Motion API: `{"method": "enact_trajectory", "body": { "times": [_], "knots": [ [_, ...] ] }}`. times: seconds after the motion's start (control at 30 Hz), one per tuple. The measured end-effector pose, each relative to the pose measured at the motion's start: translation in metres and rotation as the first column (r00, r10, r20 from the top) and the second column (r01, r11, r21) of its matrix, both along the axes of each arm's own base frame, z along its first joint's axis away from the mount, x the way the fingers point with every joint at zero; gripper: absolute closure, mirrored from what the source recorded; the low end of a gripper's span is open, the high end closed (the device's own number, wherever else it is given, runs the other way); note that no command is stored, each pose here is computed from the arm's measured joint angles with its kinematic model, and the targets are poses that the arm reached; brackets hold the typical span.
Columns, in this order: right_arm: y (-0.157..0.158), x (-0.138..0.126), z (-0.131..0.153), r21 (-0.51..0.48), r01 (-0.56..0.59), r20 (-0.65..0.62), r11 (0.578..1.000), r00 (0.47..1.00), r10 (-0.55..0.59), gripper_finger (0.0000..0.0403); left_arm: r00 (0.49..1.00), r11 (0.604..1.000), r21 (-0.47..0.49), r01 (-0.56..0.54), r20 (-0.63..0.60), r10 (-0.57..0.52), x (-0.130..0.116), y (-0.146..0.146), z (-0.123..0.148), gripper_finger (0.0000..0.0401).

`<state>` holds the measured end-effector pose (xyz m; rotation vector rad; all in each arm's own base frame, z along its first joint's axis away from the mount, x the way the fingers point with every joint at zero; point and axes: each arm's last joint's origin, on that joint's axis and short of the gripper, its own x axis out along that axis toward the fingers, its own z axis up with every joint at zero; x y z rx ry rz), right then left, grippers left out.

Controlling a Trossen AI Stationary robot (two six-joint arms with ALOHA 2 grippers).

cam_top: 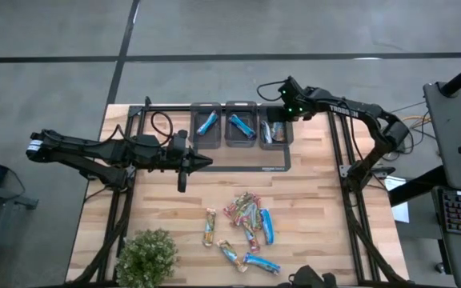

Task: Pick and place Granola Bars by type
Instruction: Put the yellow granola bar into the right black bin

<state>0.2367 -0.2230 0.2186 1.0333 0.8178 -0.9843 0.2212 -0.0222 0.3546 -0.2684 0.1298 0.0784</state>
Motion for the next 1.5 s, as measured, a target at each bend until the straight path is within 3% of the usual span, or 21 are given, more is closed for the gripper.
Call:
{"method": "enact_trajectory", "body": {
  "times": [0.27,0.53,0.93,1.5],
  "knots": [
    [-0.001,0.001,0.001,-0.015,0.001,0.016,1.0,1.0,-0.001,0.0254,1.0,1.0,-0.006,-0.001,0.0,0.001,0.0,0.0,0.0,0.0401],
    [0.002,0.0,0.008,-0.031,-0.023,0.032,0.999,0.999,0.024,0.0251,1.0,1.0,-0.006,-0.001,0.0,0.001,0.0,0.0,0.0,0.0401],
    [0.026,0.0,0.041,-0.107,-0.085,0.104,0.991,0.99,0.097,0.0309,1.0,1.0,-0.005,0.0,0.0,0.0,0.0,0.0,0.0,0.0401],
    [0.105,0.033,0.063,-0.136,-0.308,0.181,0.942,0.927,0.329,0.039,1.0,1.0,-0.002,0.0,0.0,0.0,0.0,0.0,0.0,0.0401]
  ]
}}
